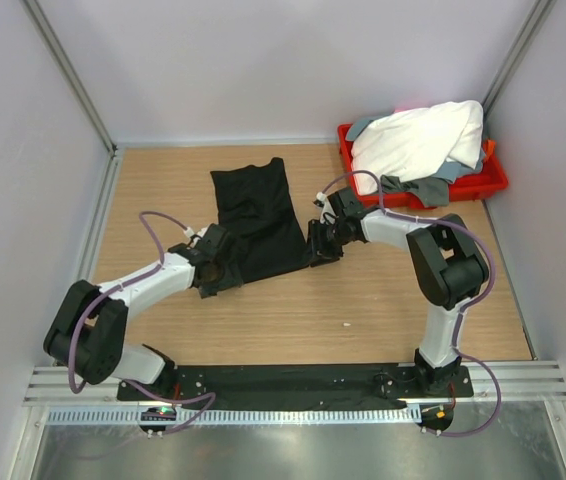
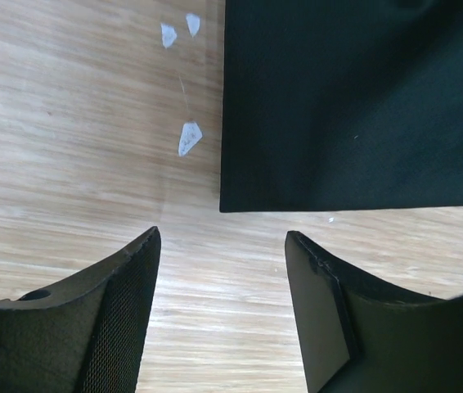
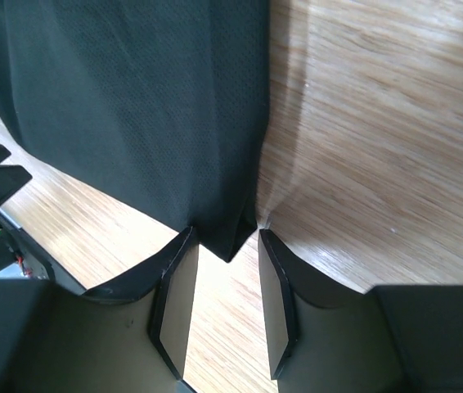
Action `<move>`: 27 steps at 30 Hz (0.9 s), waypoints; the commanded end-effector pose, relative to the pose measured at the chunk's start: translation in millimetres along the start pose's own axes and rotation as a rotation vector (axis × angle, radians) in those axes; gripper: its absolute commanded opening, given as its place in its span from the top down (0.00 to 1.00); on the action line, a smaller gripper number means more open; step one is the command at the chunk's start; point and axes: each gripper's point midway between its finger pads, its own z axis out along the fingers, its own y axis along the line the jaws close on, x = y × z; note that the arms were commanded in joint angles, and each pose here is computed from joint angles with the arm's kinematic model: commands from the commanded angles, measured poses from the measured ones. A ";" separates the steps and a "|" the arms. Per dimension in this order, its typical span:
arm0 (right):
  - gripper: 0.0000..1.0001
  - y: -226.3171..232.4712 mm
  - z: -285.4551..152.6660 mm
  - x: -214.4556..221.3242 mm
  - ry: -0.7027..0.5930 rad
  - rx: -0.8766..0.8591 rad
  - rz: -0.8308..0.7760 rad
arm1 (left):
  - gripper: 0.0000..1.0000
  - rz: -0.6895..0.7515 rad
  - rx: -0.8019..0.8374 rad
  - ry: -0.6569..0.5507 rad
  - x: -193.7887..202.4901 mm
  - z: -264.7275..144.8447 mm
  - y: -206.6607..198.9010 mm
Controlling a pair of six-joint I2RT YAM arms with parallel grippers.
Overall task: Fold and stack the t-shirts
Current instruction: Fold the tshirt
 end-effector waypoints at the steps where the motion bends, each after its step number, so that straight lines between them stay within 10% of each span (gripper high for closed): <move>1: 0.58 -5.1 10.8 0.7 0.006 0.015 -0.005 | 0.36 -0.017 0.010 -0.095 -19.2 -3.3 -3.8; 8: 0.65 -9.6 18.2 3.3 0.023 0.016 -0.001 | 0.46 0.000 -0.004 -0.096 -20.8 17.6 -7.2; 21: 0.98 -18.0 27.3 17.6 0.063 0.013 0.004 | 1.00 0.003 0.019 -0.088 -13.8 31.6 -10.6; 27: 0.99 -4.4 10.0 31.0 0.037 -0.001 0.000 | 1.00 0.032 0.030 -0.084 -1.1 4.8 -14.4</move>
